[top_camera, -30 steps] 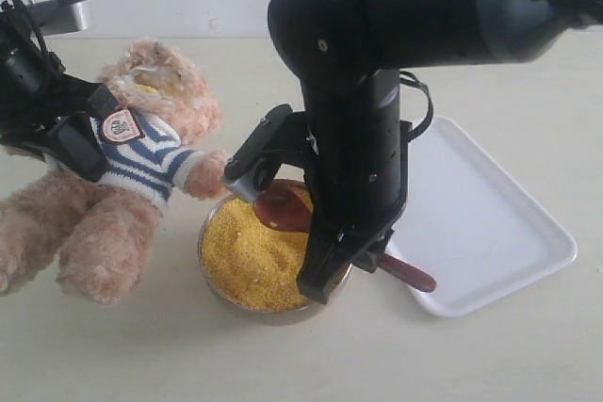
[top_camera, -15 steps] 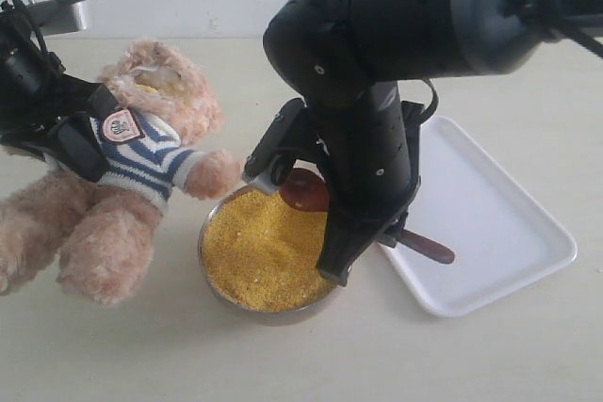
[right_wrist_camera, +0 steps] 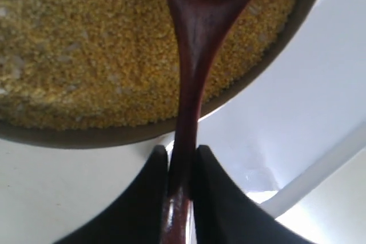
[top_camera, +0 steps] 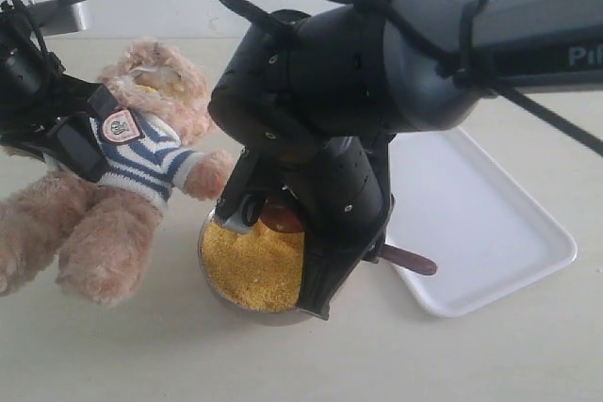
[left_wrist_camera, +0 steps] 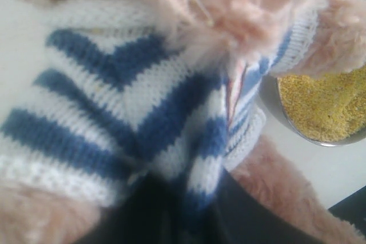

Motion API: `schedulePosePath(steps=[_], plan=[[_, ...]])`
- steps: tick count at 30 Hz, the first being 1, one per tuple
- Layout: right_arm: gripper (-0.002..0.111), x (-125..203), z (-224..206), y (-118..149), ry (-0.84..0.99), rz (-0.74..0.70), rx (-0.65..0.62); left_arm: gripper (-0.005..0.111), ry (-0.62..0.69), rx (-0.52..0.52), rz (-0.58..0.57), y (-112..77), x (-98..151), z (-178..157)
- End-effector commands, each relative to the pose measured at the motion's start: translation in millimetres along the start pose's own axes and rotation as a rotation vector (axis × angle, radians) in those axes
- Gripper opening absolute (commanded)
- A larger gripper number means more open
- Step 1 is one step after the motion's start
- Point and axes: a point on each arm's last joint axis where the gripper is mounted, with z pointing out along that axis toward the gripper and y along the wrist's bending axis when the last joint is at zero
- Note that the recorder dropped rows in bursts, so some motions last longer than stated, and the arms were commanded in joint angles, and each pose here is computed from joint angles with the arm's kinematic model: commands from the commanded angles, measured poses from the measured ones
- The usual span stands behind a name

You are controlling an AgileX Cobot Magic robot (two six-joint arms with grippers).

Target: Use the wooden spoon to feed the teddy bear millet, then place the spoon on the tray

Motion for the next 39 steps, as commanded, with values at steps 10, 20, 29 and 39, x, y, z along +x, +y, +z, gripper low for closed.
schedulePosePath(steps=[10, 20, 29, 39], plan=[[0.000, -1, -3, 2, -0.007, 0.021, 0.019, 0.004, -0.024, 0.013, 0.004, -2.0, -1, -4], [0.000, 12, 12, 9, 0.059, 0.017, 0.009, 0.004, -0.024, 0.013, 0.004, -2.0, -1, -4], [0.000, 15, -8, 6, -0.003, 0.026, 0.034, 0.004, -0.024, 0.013, 0.004, -2.0, -1, -4], [0.000, 9, -15, 22, -0.031, -0.039, 0.128, 0.004, -0.025, 0.020, 0.001, -2.6, -1, -4]])
